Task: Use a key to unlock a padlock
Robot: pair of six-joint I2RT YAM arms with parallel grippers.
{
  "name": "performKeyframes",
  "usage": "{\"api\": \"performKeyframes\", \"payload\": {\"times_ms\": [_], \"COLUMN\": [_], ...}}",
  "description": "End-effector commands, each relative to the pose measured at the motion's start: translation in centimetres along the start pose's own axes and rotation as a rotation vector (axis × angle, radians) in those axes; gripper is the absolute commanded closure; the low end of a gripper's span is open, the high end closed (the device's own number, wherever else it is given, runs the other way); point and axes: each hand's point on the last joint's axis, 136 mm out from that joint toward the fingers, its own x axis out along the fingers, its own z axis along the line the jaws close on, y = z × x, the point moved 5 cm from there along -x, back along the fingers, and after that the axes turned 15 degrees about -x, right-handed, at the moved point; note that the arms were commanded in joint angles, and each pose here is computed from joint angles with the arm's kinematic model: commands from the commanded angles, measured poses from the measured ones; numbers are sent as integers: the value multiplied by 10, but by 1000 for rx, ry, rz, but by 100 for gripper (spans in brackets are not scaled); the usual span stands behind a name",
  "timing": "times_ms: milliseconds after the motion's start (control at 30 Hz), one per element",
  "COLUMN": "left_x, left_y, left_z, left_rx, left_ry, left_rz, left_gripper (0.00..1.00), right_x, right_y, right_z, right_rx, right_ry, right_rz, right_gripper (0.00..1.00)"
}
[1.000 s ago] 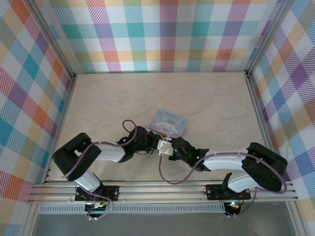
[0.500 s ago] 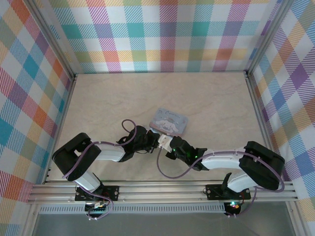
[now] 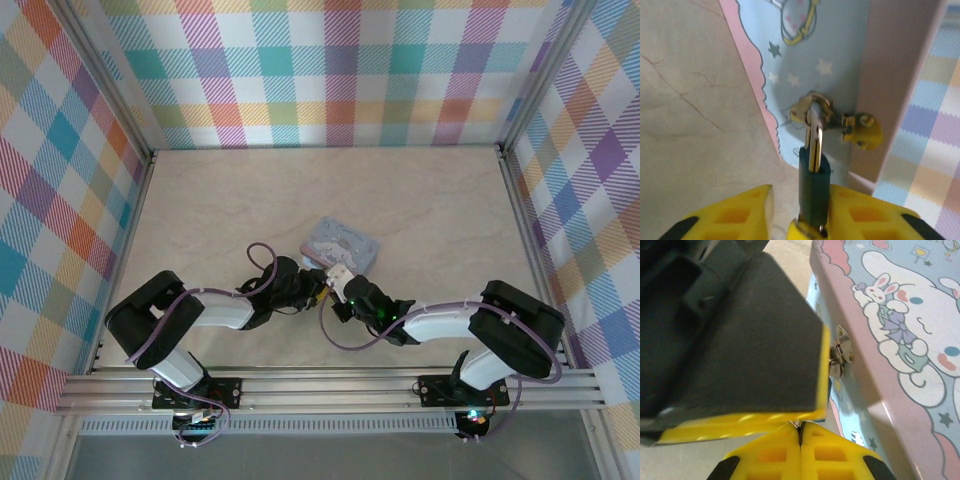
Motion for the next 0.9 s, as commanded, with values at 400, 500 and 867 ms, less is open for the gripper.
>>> {"api": "performKeyframes", "payload": {"times_ms": [400, 500, 867], "left_x": [-58, -71, -82], "left_y": [-19, -30, -69], "left_z": [-23, -33, -74], "left_rx": [140, 181, 418], "left_ry": [-59, -82, -206], "left_rz": [-84, -110, -203], "left_gripper": [35, 31, 21], "right_x": [-8, -12, -14], "right_y": [20, 22, 38], "right_z": [10, 5, -11], "right_rx": [266, 312, 529], "right_ry": [-138, -159, -289], "right_rz": [-30, -39, 21], "right_gripper": [100, 100, 100]}}
